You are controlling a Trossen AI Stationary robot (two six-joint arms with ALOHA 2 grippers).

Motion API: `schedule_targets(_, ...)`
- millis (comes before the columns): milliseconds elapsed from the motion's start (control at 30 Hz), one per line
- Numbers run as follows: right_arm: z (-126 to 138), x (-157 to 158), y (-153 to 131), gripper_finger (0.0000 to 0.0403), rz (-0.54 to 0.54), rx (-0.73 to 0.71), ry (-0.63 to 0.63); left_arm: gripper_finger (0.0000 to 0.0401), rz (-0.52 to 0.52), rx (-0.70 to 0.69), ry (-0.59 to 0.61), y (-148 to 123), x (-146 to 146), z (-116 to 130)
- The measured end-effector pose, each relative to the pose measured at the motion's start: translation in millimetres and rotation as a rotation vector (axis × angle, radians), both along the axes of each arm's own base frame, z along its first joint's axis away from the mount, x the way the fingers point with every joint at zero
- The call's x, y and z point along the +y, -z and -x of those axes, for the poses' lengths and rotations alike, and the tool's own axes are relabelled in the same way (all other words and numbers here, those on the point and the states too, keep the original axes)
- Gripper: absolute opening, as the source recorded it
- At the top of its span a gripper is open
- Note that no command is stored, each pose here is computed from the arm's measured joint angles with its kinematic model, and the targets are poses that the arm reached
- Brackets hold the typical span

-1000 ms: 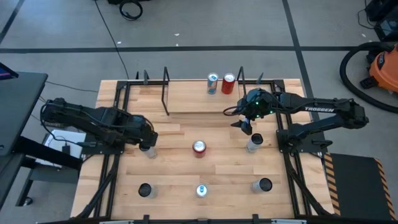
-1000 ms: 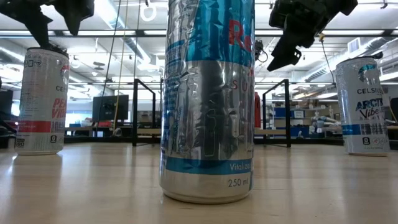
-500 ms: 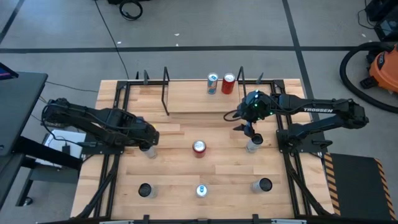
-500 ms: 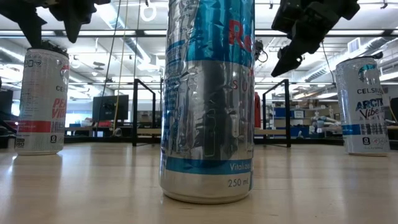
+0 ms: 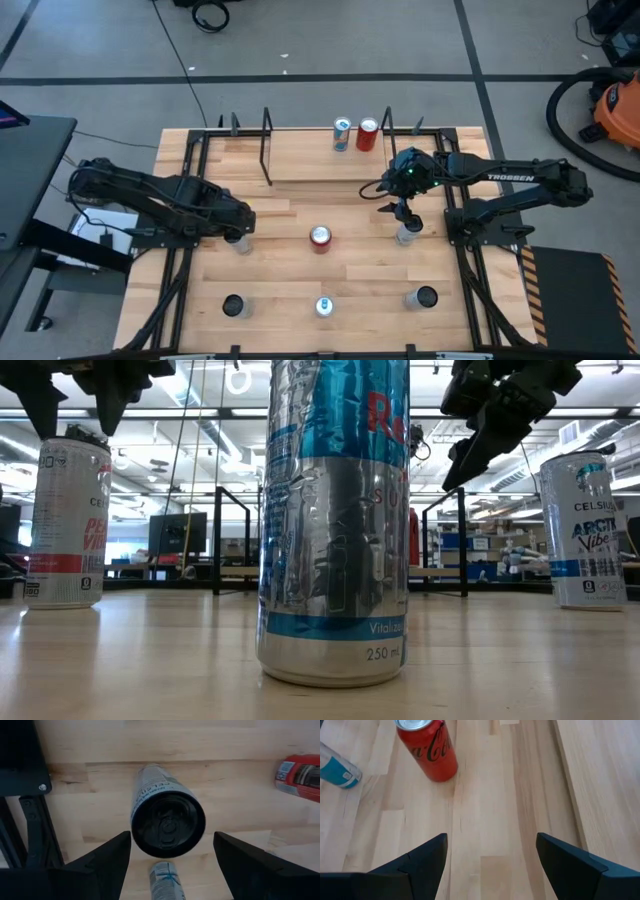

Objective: Place canned beverage on shelf
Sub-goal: Put the top white and pink soda can on the shelf

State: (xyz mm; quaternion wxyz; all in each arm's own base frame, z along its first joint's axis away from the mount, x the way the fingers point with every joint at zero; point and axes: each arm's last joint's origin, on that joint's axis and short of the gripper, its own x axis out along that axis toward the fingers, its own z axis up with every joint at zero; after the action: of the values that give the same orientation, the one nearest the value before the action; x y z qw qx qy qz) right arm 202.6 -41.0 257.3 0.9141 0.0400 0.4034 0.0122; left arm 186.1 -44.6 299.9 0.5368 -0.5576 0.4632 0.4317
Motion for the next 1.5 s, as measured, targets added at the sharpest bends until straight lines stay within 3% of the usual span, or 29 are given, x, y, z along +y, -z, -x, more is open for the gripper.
schedule_targets(1133,0,0,0,0.0313,0.011,-0.002,-0.016,0.0282,-0.033,0.104,0.095,20,-1,-22)
schedule_targets(1333,0,0,0,0.0313,0.011,-0.002,-0.016,0.0248,-0.046,0.101,0.161,20,-1,-21)
schedule_targets(1500,0,0,0,0.0313,0.011,-0.002,-0.016,0.0244,-0.073,0.096,0.244,20,-1,-21)
